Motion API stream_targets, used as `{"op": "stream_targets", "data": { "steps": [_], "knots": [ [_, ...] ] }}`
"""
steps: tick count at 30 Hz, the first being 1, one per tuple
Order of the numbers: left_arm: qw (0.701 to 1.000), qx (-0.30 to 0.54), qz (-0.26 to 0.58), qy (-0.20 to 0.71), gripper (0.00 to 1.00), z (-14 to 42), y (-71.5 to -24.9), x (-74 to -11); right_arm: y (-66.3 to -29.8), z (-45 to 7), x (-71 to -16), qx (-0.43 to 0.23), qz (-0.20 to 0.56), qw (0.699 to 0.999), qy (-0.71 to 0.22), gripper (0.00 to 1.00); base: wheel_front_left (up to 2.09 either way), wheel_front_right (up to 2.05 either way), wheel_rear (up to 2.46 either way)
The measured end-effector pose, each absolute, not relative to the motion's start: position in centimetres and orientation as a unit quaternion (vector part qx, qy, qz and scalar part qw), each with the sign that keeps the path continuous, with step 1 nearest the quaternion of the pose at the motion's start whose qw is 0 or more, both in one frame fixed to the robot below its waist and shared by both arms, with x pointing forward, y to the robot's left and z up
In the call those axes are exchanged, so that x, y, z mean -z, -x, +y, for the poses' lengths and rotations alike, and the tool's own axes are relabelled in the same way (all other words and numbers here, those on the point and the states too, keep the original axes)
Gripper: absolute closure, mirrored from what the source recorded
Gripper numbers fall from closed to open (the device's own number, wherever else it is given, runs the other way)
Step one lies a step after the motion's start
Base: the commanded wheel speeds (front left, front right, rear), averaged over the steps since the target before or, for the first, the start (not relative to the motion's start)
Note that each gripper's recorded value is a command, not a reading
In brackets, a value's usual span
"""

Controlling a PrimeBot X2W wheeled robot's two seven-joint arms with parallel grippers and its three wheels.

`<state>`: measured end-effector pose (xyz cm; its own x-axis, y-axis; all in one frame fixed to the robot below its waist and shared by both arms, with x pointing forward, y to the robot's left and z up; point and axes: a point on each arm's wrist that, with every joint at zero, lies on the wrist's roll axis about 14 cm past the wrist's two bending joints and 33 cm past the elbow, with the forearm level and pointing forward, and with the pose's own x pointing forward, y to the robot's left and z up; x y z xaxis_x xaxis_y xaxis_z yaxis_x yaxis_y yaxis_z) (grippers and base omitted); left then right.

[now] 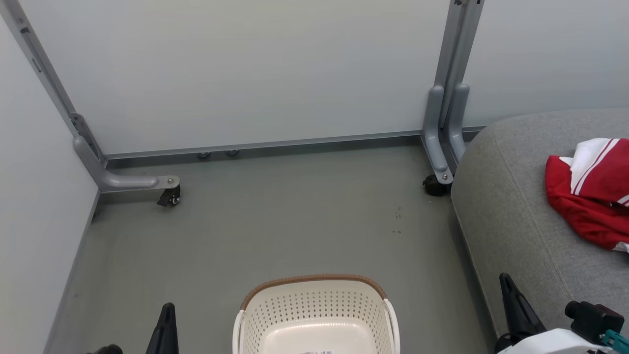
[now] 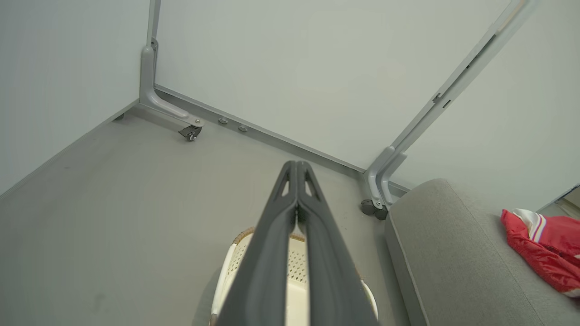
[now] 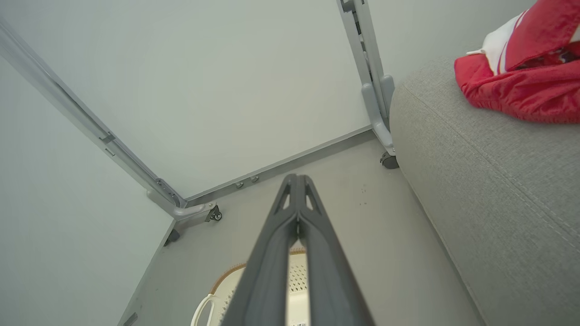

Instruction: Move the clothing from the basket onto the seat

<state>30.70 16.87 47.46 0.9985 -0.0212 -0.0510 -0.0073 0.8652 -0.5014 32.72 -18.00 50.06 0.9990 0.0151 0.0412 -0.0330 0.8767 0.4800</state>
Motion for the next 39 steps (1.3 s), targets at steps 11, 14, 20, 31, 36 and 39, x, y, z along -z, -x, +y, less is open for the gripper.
{"op": "stream_targets", "data": {
  "steps": [11, 14, 20, 31, 36, 39],
  "knots": [
    [0.941, -0.007, 0.029, 0.337, 1.00, 17.5, -31.9, -47.8, -33.6, -18.6, -50.0, -0.001, -0.011, 0.945, -0.327, 1.00, 0.00, 0.00, 0.00],
    [0.933, -0.009, 0.029, 0.358, 1.00, 17.6, -32.2, -47.9, -33.8, -18.7, -50.0, 0.002, -0.009, 0.937, -0.348, 1.00, 0.00, 0.00, 0.00],
    [0.919, -0.014, 0.030, 0.393, 1.00, 18.0, -32.8, -48.0, -34.3, -18.9, -50.0, 0.006, -0.007, 0.923, -0.386, 1.00, 0.00, 0.00, 0.00],
    [0.891, -0.017, 0.028, 0.453, 1.00, 18.3, -33.8, -48.3, -35.0, -19.2, -50.0, 0.010, -0.002, 0.894, -0.448, 1.00, 0.00, 0.00, 0.00],
    [0.878, -0.018, 0.028, 0.478, 1.00, 18.5, -34.3, -48.5, -35.3, -19.3, -50.0, 0.011, 0.000, 0.881, -0.473, 1.00, 0.00, 0.00, 0.00],
    [0.869, -0.019, 0.026, 0.495, 1.00, 18.6, -34.5, -48.5, -35.6, -19.3, -50.0, 0.011, 0.001, 0.872, -0.489, 1.00, 0.00, 0.00, 0.00]
  ]
}}
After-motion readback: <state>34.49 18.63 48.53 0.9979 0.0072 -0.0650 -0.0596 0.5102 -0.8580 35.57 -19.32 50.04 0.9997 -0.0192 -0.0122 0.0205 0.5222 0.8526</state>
